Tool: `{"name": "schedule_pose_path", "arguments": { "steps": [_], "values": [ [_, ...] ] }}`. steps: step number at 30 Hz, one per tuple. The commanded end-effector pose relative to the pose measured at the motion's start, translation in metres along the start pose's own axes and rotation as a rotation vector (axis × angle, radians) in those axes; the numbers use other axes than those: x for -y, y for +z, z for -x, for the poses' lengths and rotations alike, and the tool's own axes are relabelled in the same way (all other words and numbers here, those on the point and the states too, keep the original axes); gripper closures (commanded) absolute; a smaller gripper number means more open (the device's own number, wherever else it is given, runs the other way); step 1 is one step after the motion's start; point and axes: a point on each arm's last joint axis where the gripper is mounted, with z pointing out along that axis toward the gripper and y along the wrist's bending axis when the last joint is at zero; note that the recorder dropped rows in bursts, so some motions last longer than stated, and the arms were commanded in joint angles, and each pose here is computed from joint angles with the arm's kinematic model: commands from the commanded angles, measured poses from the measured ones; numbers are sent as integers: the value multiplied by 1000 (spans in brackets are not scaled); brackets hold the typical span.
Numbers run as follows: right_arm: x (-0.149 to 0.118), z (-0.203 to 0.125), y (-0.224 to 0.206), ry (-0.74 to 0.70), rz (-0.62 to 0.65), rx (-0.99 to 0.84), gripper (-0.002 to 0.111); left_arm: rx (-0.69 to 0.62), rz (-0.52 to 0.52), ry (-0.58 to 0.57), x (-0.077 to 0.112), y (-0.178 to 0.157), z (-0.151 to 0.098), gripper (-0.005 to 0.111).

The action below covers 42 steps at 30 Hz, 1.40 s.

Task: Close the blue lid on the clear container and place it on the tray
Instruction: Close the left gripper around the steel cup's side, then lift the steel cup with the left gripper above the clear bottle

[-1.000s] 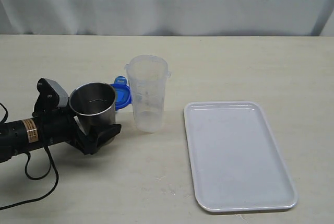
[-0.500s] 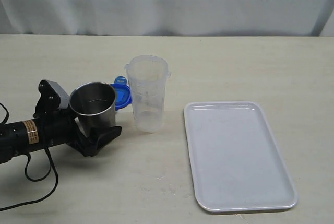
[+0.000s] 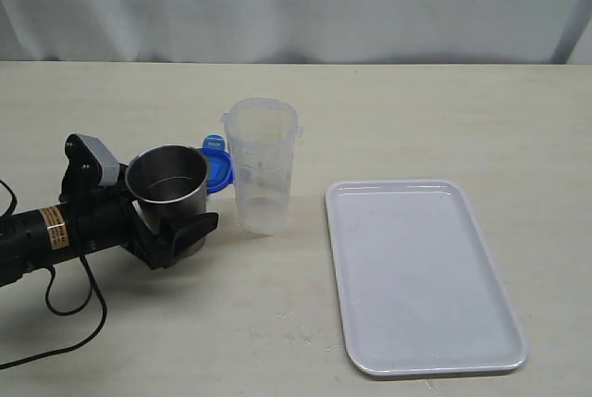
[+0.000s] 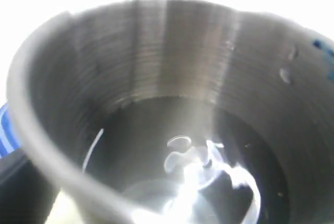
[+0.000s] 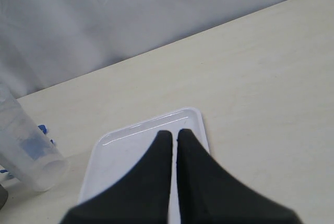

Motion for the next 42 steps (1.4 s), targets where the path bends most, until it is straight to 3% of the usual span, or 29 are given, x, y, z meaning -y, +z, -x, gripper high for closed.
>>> {"name": "schedule_pose_path", "arguments": {
  "steps": [1,13,15,17,27,42],
  "values": [
    [0,-1,0,2,-2,0,104,13,10,10,-3,3,3,2],
    [0,-1,0,2,-2,0,104,3,6,12,-3,3,2,2],
    [0,-1,0,2,-2,0,104,2,4,11,-2,3,2,7],
    [0,-1,0,2,-2,0,104,2,4,8,-2,3,2,17],
    [0,-1,0,2,-2,0,104,-16,-39,28,1,3,0,106],
    [0,-1,0,2,-2,0,104,61,-3,20,-2,2,11,107]
  ]
}}
